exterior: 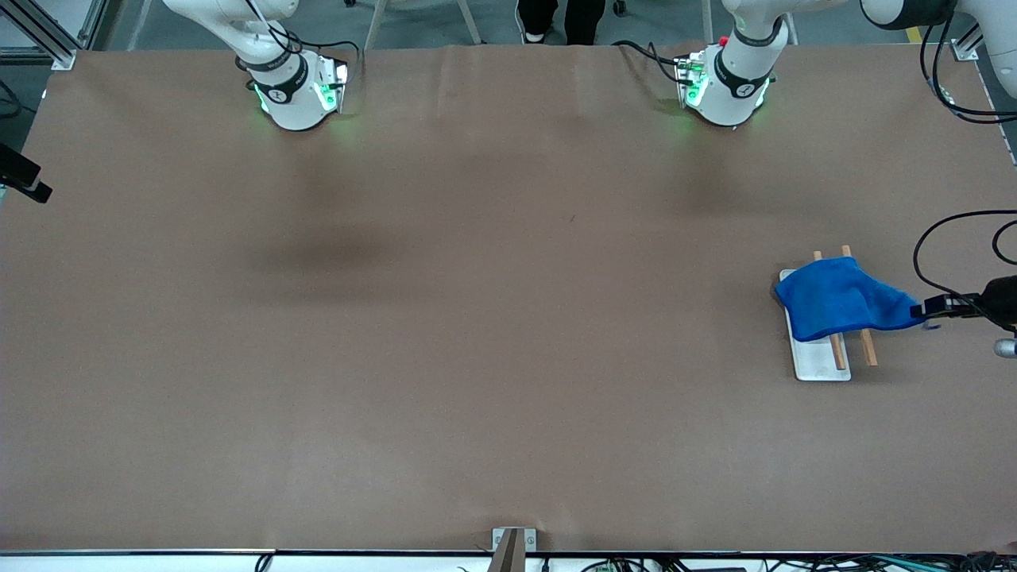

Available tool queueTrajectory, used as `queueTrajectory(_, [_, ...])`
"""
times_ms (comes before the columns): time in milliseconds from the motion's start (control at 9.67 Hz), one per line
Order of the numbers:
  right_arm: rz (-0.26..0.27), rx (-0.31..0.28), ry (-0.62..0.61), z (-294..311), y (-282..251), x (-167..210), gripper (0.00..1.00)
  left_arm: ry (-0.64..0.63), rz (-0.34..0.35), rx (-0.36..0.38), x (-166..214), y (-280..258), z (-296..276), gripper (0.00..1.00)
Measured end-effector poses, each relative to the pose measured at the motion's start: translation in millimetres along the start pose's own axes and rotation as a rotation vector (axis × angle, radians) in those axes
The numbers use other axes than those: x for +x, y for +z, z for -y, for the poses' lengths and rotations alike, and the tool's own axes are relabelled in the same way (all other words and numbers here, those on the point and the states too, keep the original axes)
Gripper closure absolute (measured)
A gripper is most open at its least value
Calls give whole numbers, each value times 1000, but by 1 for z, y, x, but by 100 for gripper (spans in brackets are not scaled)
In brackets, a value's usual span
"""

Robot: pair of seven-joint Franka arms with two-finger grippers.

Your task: Right arm passes towel to left arm to hang

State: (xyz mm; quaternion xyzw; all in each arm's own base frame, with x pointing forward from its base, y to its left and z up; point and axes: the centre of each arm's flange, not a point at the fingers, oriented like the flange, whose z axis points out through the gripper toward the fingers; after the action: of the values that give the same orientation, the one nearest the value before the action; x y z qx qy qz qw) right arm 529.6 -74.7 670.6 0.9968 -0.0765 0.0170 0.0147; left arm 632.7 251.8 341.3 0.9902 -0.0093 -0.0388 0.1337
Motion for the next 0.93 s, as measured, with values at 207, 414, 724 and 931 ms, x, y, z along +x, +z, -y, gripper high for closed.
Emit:
queueTrajectory(207, [0,0,0,0,0,0,0,53,-78,26,12,-30,-24,24])
queueTrajectory(414, [0,0,0,0,0,0,0,152,-143,107,23,-71,-78,0])
queueTrajectory(724, [3,11,1,0,1,0,0,144,-182,209,3,-131,-188,0])
queueTrajectory(931, [4,11,2,-1,2,0,0,129,-179,181,-33,-152,-250,0])
